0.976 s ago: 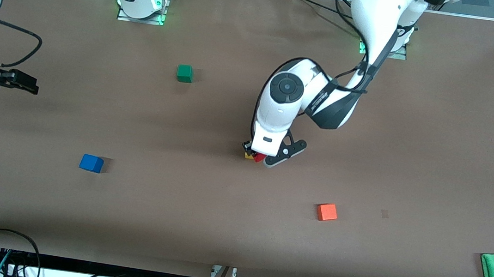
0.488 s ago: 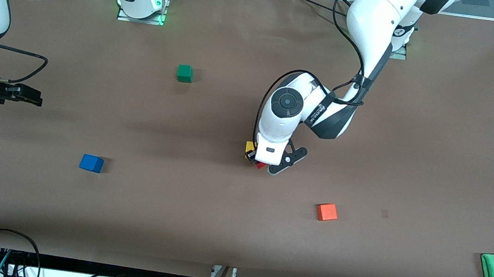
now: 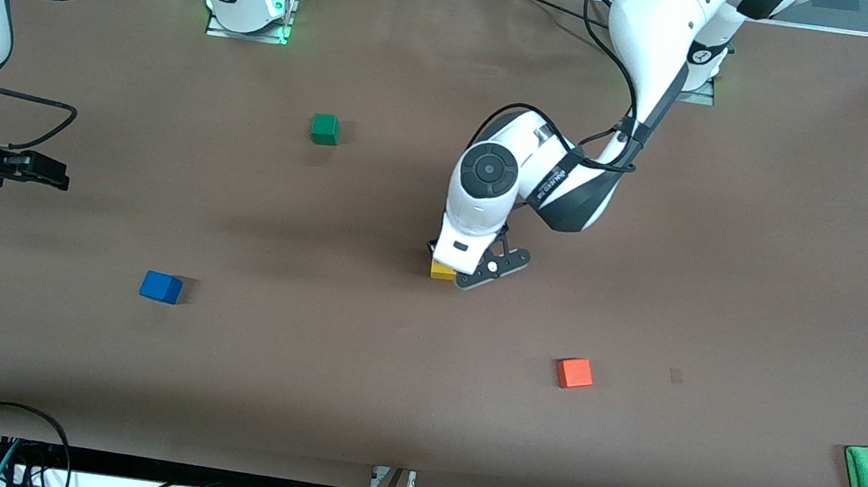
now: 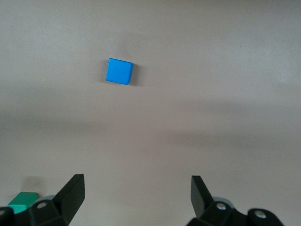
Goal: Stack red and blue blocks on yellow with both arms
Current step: 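Lower the red cube onto the yellow cube while the right gripper reaches the blue cube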
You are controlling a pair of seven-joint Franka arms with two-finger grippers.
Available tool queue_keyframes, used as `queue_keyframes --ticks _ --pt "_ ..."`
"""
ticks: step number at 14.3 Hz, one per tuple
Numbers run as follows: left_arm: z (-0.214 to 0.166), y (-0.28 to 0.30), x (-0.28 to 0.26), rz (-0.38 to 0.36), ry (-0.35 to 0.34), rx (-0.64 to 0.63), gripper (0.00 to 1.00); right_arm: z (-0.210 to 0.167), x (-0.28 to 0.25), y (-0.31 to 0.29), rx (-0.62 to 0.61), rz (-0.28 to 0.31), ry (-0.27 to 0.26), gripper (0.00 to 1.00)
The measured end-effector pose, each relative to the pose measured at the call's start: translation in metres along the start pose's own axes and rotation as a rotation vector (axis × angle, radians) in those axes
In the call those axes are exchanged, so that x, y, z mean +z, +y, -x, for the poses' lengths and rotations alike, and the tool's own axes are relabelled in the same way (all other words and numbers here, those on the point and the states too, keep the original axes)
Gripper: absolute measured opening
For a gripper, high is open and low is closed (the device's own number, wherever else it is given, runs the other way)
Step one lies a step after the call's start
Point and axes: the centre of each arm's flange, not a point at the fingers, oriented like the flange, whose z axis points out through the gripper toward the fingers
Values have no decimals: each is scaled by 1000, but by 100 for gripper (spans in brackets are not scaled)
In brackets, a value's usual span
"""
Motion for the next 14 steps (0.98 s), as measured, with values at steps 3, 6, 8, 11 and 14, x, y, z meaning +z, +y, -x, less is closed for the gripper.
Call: queue_keyframes --ticks 3,6,8,11,14 --pt "16 6 3 -5 -5 10 56 0 0 1 2 0 1 100" --pt "19 5 10 -15 -9 8 56 -1 1 1 2 1 5 100" --pt "17 4 19 -27 -12 4 56 -7 4 2 2 4 30 100" --pt "10 2 32 -32 -11 -15 56 -18 21 3 22 0 43 100" --pt "-8 -5 30 -25 -8 4 56 -39 55 7 42 -10 70 100"
